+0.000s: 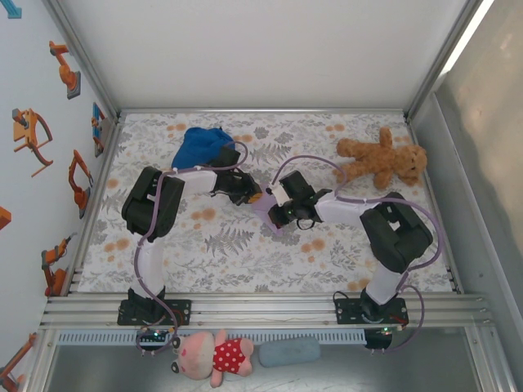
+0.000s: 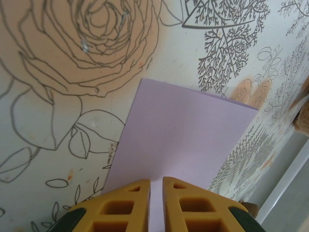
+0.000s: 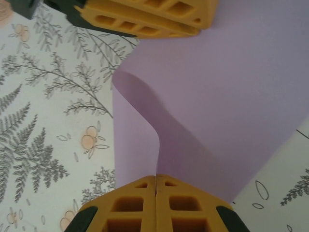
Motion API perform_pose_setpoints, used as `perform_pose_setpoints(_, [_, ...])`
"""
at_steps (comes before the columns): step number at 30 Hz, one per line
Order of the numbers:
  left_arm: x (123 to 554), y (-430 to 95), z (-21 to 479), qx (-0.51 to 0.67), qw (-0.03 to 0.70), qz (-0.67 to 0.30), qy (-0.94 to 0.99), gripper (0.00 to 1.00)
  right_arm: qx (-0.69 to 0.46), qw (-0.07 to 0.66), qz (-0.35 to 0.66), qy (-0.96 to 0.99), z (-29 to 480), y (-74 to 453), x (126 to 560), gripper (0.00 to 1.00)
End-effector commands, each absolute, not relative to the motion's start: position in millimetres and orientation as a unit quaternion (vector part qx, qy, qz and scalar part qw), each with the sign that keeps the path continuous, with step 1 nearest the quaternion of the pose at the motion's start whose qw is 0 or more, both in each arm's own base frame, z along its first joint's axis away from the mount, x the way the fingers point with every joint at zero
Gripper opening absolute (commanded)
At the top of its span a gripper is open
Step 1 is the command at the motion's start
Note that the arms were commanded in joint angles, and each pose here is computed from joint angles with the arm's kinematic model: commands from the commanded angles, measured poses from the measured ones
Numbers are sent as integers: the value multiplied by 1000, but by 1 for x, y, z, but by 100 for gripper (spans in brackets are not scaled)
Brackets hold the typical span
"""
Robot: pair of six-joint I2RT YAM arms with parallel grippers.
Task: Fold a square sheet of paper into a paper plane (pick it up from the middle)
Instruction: Third fold the triangle at the center of the table.
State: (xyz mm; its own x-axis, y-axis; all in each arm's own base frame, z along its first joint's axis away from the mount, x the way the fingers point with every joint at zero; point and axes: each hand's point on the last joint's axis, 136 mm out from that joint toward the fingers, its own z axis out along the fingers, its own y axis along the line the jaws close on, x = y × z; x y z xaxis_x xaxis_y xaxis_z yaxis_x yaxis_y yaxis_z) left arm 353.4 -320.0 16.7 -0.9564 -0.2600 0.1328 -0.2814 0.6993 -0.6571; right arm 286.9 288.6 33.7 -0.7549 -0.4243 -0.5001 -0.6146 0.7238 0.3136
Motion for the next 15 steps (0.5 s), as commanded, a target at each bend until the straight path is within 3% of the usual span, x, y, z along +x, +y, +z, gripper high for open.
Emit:
perform_pose_setpoints(1, [339,-311,-6,149,43,322,-934,16,-266,213,223,913,39,287,301,0])
perform_pose_setpoints(15, [337,-315,-6,142,47,325,-934,16,-259,208,203,921,31,282,307,0])
